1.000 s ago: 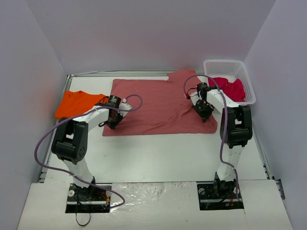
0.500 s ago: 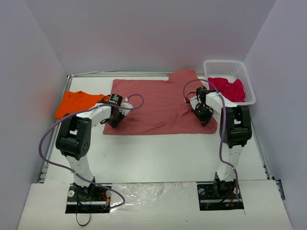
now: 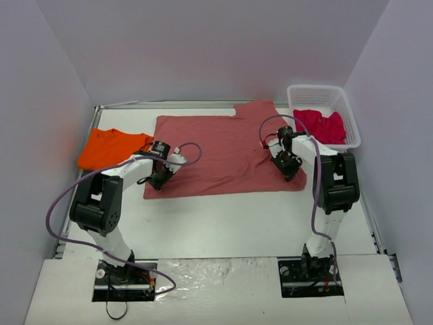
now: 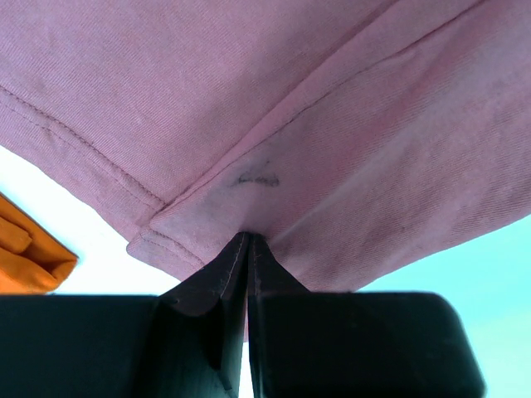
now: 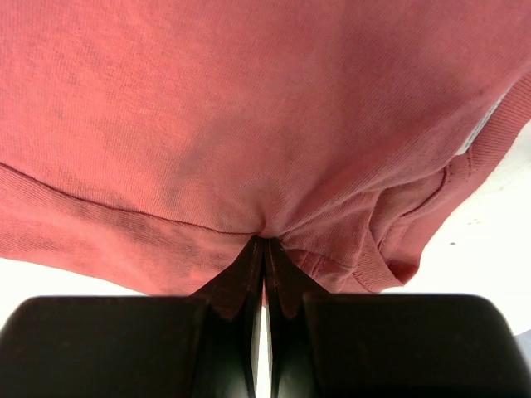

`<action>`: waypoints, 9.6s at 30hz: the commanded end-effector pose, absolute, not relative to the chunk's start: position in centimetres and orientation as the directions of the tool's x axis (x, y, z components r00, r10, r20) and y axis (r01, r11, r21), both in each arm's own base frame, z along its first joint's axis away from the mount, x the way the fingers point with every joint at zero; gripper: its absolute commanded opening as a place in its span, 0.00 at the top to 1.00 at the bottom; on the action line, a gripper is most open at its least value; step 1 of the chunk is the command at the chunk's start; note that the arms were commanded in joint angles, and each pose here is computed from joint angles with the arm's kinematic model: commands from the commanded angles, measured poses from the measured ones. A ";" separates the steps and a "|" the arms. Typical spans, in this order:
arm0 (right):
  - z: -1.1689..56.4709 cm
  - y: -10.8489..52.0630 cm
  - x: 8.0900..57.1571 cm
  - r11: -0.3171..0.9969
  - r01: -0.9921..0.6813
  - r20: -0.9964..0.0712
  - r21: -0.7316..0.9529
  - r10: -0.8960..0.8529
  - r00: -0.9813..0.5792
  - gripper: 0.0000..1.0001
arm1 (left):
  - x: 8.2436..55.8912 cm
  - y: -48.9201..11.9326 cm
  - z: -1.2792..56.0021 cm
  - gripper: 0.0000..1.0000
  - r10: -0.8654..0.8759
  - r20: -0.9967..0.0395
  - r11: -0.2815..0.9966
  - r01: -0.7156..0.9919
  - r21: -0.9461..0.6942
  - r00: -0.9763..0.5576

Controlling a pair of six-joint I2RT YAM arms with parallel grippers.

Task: Fold and stack the t-shirts
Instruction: Fold the flattened tshirt in 1/3 of the way, then grap the side of the flattened tshirt furthest away from the robot with both arms

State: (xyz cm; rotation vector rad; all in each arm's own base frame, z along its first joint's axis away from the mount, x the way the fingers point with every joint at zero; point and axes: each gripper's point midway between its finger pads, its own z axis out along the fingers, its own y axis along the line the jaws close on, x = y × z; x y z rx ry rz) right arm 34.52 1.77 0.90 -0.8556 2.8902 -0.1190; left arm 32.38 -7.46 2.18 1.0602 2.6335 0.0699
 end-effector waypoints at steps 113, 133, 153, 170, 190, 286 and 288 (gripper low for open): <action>6.1 4.9 49.6 0.825 -0.533 -0.233 -0.189 -0.564 -0.792 0.75 | 62.9 -4.6 11.1 0.57 0.451 -0.660 0.887 0.385 0.256 -0.601; 3.0 3.7 48.4 0.815 -0.529 -0.137 -0.238 -0.567 -0.812 0.76 | 58.8 -4.3 8.1 0.64 0.363 -0.610 0.877 0.480 -0.032 -0.705; 1.8 3.8 48.1 0.791 -0.544 -0.082 -0.279 -0.584 -0.808 0.77 | 58.3 -2.5 5.2 0.62 0.361 -0.563 0.872 0.484 -0.079 -0.743; 1.0 3.5 48.0 0.783 -0.549 -0.054 -0.293 -0.587 -0.808 0.80 | 57.8 -4.2 5.9 0.86 0.395 -0.580 0.838 0.538 -0.091 -0.713; 10.5 3.8 56.1 0.867 -0.354 -0.445 -0.351 -0.487 -0.751 0.73 | 57.2 -6.9 8.6 0.98 0.430 -0.586 0.861 0.507 0.038 -0.687; 2.9 8.2 71.8 0.962 -0.270 -0.868 -0.040 -0.167 -0.468 1.00 | 56.9 -5.0 7.4 0.98 0.384 -0.554 0.919 0.366 0.149 -0.738; 3.5 8.3 71.8 0.961 -0.270 -0.869 -0.064 -0.187 -0.459 1.00 | 57.3 -4.8 7.7 0.98 0.384 -0.555 0.921 0.350 0.171 -0.738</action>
